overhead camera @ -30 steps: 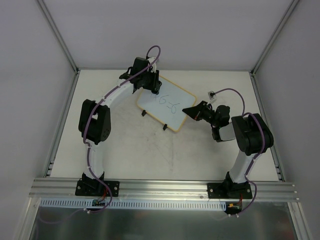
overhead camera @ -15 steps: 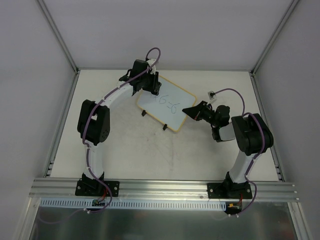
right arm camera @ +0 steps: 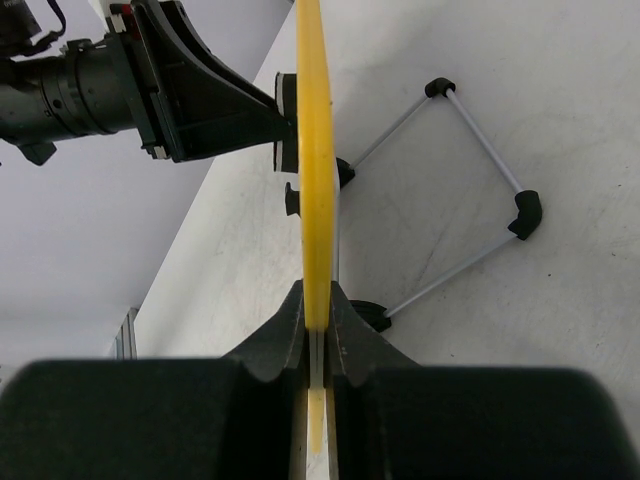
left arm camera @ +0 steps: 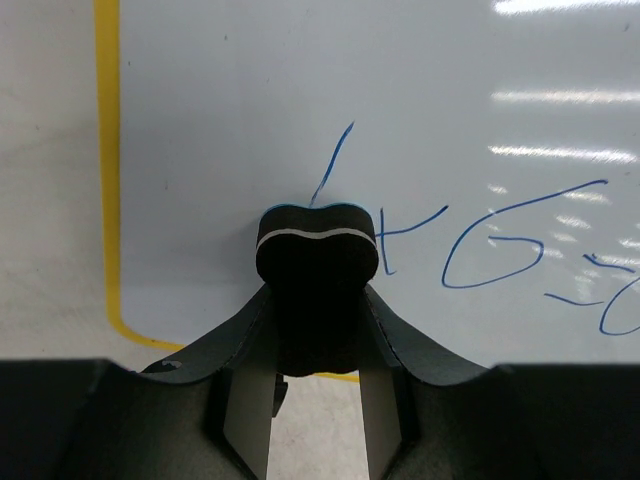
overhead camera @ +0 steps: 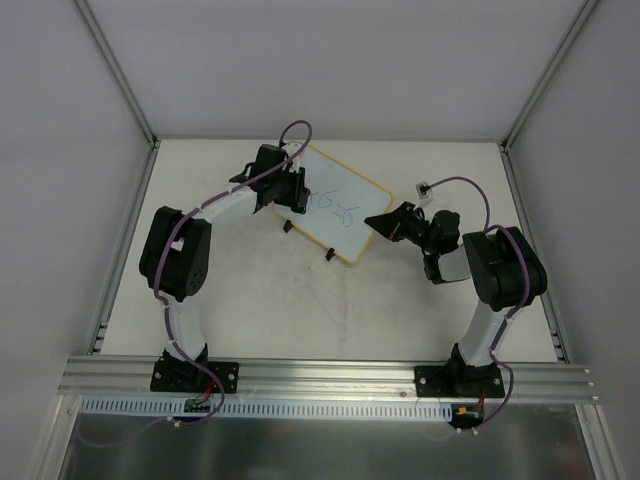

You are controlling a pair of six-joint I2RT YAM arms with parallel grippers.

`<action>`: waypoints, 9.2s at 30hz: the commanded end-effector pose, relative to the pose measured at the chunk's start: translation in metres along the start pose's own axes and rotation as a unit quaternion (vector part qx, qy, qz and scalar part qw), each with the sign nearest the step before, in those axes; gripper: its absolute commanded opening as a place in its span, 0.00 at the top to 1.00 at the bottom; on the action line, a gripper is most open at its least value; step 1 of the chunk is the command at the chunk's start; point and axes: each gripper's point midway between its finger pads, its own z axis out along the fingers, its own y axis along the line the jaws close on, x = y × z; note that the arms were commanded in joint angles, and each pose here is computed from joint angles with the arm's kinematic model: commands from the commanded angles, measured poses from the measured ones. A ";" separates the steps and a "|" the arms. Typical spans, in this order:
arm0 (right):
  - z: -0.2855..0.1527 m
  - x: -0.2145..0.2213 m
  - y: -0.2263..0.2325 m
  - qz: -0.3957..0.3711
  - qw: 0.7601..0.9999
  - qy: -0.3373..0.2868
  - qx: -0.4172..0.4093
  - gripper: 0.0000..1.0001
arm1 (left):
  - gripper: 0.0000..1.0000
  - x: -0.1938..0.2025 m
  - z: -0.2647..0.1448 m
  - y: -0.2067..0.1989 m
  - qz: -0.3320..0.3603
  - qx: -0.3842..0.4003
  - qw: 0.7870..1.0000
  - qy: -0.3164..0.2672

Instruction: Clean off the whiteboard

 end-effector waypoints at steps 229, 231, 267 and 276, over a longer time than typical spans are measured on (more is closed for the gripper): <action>0.008 -0.023 0.041 -0.104 0.990 -0.042 -0.084 1.00 | 1.00 -0.053 0.035 -0.022 -0.037 0.090 0.994 -0.039; 0.008 -0.023 0.042 -0.104 0.990 -0.041 -0.086 1.00 | 1.00 -0.051 0.035 -0.028 -0.035 0.091 0.995 -0.037; 0.009 -0.022 0.043 -0.106 0.990 -0.038 -0.090 1.00 | 1.00 -0.014 0.014 -0.181 0.033 0.168 0.985 -0.022; 0.008 -0.021 0.044 -0.106 0.989 -0.037 -0.091 1.00 | 1.00 -0.031 0.017 -0.111 0.006 0.124 0.992 -0.033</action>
